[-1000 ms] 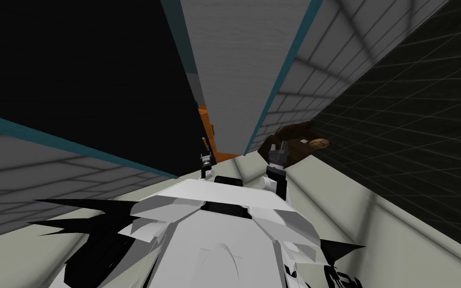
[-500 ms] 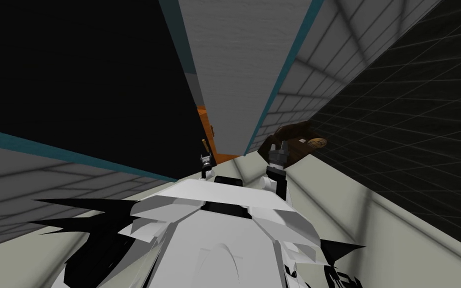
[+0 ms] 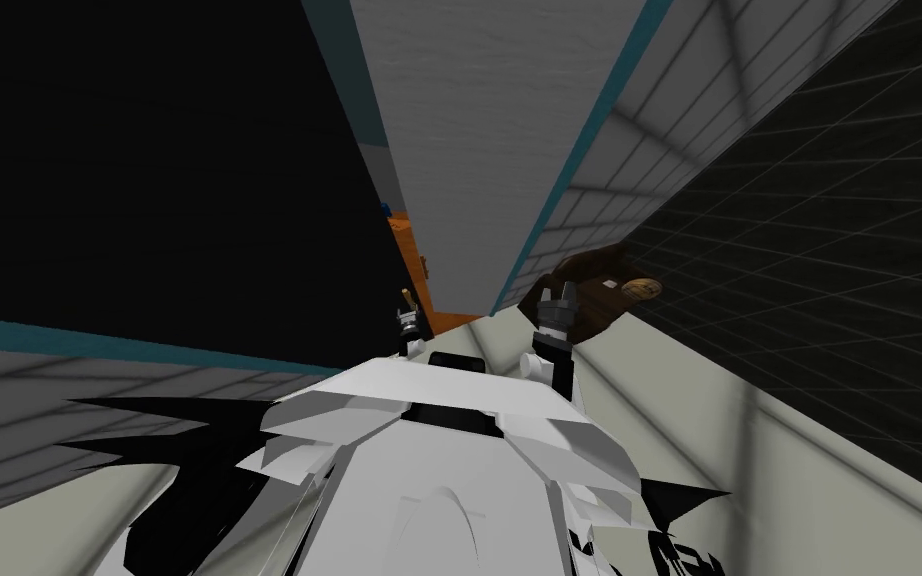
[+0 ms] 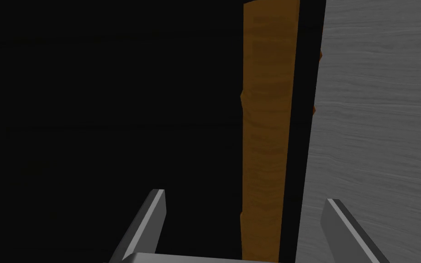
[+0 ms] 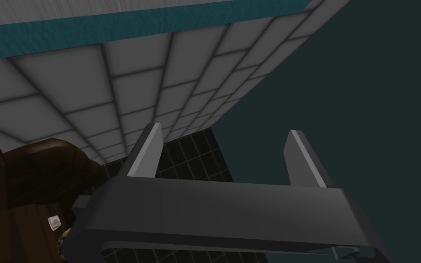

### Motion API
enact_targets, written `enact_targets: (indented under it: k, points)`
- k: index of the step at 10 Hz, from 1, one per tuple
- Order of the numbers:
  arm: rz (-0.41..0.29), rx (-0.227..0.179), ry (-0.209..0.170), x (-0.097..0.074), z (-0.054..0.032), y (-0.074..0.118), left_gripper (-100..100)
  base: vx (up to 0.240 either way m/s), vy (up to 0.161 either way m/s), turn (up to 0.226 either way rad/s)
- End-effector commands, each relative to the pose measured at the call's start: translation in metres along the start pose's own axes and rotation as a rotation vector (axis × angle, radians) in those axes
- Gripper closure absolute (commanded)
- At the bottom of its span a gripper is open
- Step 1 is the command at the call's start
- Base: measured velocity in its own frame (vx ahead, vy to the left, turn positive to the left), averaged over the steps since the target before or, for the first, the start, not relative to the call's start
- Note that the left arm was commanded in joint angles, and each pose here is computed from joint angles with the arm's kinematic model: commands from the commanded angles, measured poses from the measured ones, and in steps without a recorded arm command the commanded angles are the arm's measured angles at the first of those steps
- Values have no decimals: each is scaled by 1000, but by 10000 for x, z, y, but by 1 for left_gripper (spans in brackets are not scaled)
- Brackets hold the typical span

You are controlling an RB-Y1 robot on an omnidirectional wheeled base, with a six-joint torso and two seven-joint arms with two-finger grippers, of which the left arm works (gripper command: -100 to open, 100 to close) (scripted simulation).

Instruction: Push the door open

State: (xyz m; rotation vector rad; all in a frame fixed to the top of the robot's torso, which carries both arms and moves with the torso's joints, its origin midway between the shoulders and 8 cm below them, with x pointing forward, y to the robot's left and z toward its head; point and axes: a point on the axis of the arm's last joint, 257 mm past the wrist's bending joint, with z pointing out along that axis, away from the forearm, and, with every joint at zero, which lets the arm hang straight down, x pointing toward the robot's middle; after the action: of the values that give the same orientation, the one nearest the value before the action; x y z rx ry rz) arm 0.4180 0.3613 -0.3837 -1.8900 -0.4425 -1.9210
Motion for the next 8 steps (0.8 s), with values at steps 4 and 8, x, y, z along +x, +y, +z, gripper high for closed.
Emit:
enact_targets:
  k: [4,8]
  points:
    - [-30,7,-18,-49,-71,80,-100,141,80,-18]
    - [-30,7,-18,-49,-71,80,100,-10,-9,-3]
